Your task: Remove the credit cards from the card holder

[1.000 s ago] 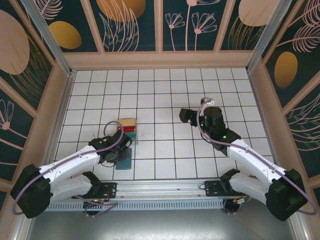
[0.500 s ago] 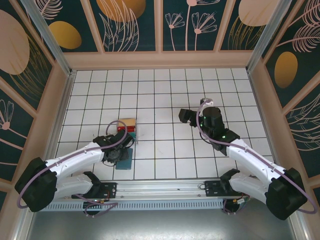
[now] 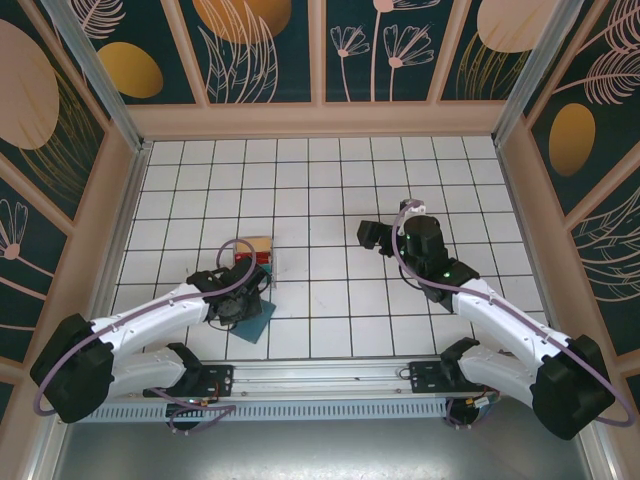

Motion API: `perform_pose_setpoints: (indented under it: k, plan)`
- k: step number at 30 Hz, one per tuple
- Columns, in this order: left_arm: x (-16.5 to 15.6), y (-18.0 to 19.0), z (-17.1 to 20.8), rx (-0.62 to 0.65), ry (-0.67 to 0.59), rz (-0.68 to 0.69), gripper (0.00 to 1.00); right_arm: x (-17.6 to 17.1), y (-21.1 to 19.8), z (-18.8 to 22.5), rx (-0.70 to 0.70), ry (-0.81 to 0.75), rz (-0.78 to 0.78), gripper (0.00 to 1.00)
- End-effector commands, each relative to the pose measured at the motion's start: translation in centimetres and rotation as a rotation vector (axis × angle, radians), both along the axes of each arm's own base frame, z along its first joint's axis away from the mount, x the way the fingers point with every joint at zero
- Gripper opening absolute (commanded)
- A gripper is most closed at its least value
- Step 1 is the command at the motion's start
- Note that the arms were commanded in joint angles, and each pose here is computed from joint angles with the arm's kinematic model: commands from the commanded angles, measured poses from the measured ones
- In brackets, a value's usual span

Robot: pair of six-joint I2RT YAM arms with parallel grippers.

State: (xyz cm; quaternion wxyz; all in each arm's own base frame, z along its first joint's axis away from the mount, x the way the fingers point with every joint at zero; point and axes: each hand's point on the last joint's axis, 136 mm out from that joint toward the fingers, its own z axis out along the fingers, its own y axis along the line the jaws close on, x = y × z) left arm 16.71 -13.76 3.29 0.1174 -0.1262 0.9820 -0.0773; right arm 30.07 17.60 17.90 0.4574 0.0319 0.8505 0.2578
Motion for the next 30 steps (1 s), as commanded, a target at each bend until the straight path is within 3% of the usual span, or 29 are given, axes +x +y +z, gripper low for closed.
perform_pose_setpoints:
  k: [1,9,17,24,30]
  plan:
    - [0.3,-1.7,1.0,-0.088,-0.003,0.016,0.0,0.0,-0.2,-0.4,-0.003,0.005,-0.023,0.99]
    - [2.9,-6.3,4.3,-0.329,-0.063,0.097,0.0,-0.5,-0.6,-0.2,0.001,-0.007,-0.027,0.99]
    - [5.6,-11.2,7.0,-0.478,-0.083,0.106,0.0,-0.9,-1.1,-0.4,-0.017,-0.012,-0.027,0.99]
    - [8.4,-16.1,8.2,-0.54,-0.108,0.073,0.0,-1.2,-1.4,-0.3,-0.014,-0.022,-0.032,0.99]
    - [12.5,-18.6,9.1,-0.496,-0.194,0.064,0.0,-1.8,-0.1,-1.0,0.024,0.025,0.032,0.99]
